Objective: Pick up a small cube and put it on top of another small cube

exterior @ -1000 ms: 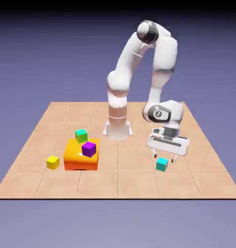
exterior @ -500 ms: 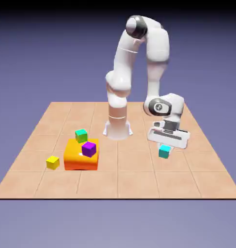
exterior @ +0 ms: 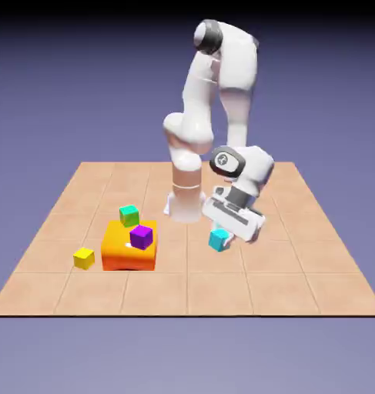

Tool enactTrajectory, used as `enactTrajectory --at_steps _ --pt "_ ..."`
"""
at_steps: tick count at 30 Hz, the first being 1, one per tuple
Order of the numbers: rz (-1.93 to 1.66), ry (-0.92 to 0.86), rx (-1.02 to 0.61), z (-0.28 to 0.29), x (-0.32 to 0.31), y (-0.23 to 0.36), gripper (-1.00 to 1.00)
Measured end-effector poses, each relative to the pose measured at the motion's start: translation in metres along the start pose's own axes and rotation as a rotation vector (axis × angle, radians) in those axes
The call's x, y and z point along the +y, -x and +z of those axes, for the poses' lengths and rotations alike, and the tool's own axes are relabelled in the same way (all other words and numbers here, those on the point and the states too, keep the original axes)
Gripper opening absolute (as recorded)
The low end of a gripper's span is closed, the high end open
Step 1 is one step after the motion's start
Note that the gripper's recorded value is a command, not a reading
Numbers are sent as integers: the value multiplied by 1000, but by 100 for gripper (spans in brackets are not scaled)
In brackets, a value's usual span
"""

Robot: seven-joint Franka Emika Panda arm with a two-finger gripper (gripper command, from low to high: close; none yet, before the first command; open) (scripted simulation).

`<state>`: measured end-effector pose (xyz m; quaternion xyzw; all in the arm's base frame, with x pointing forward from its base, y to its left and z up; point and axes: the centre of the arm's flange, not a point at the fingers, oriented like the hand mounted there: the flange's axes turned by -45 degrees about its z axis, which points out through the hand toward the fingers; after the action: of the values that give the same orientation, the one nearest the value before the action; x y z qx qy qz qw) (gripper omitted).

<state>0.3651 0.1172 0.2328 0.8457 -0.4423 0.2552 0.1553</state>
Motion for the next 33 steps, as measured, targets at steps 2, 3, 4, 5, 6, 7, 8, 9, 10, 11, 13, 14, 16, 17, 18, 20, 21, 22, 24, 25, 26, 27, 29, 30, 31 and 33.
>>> enactTrajectory --at_steps 2,3,4,5,6,7,8,9,10,11,13,14,16,17,18,20,21,22,24,25,26,27,29,30,31,33 --pt "49 30 6 3 6 -18 -100" --pt "73 44 7 4 9 -27 -100" --pt "98 59 8 5 12 -36 -100" --pt "122 73 8 6 16 -45 -100" --pt "146 87 8 7 20 -53 -100" --pt "171 101 6 7 24 -61 -100" --pt "195 114 4 8 28 -69 -100" --pt "220 128 1 9 32 -77 -100" --pt "244 141 -3 9 37 -85 -100" --pt "269 154 -8 10 41 -93 -100" --pt "317 178 -20 11 51 -107 -100" --pt "342 191 -28 11 57 -114 -100" --pt "390 214 -45 12 67 -127 -100" --pt "413 225 -55 12 73 -133 -100" --pt "437 236 -66 13 78 -139 -100" --pt "484 257 -90 13 90 -150 -100" --pt "507 267 -103 14 96 -155 -100" --pt "530 276 -117 14 102 -160 -100" --pt "575 294 -149 15 114 -169 -100" --pt "598 303 -165 16 120 -173 -100" --pt "606 306 -172 16 122 -174 -100" --pt "606 306 -172 16 122 -174 -100" --pt "607 314 -160 37 125 -170 -100" --pt "607 316 -158 47 127 -166 -100" --pt "606 315 -158 57 129 -163 -100" --pt "606 309 -168 75 132 -154 -100"
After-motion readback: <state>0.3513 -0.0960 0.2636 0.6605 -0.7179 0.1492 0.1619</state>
